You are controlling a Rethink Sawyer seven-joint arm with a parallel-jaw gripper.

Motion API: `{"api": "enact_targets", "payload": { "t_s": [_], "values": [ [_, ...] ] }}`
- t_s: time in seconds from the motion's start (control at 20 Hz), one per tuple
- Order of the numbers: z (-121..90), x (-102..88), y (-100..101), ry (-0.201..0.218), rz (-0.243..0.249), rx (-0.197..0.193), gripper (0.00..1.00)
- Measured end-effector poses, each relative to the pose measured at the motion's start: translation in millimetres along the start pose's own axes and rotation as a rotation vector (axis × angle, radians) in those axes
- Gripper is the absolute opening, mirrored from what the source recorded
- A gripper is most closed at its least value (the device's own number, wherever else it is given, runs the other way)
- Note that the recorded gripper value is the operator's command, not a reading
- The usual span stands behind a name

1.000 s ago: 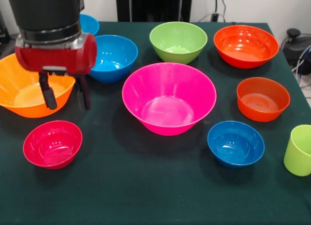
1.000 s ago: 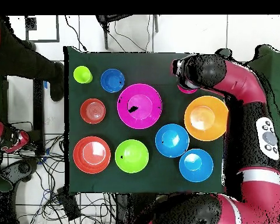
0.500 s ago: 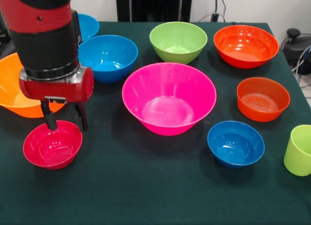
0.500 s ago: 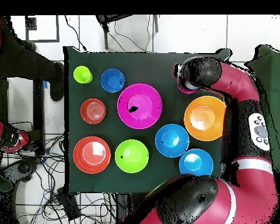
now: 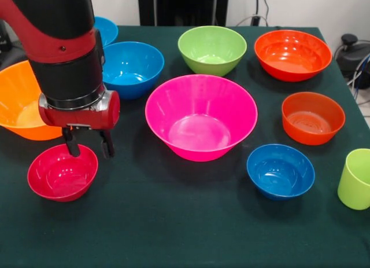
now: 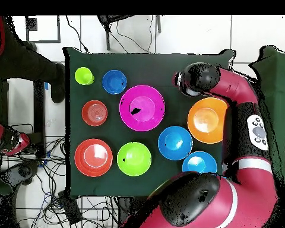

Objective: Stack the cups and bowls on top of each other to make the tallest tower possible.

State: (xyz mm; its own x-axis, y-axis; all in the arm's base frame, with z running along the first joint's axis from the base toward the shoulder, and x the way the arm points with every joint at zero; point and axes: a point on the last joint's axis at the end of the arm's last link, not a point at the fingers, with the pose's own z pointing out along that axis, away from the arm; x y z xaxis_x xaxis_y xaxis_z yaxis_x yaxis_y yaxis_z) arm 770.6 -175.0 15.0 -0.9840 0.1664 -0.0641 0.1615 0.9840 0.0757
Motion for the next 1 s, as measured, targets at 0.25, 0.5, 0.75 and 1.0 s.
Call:
{"api": "enact_targets", "payload": {
  "t_s": [0.25,0.5,0.75,1.0],
  "values": [
    [9.5,4.1,-2.6,0.008,-0.016,0.017,1.0],
    [21.4,8.5,-6.7,0.017,-0.033,0.037,1.0],
    [35.9,17.2,-7.1,0.037,-0.044,0.042,1.0],
    [49.8,25.4,-7.1,0.057,-0.045,0.037,1.0]
  ]
}}
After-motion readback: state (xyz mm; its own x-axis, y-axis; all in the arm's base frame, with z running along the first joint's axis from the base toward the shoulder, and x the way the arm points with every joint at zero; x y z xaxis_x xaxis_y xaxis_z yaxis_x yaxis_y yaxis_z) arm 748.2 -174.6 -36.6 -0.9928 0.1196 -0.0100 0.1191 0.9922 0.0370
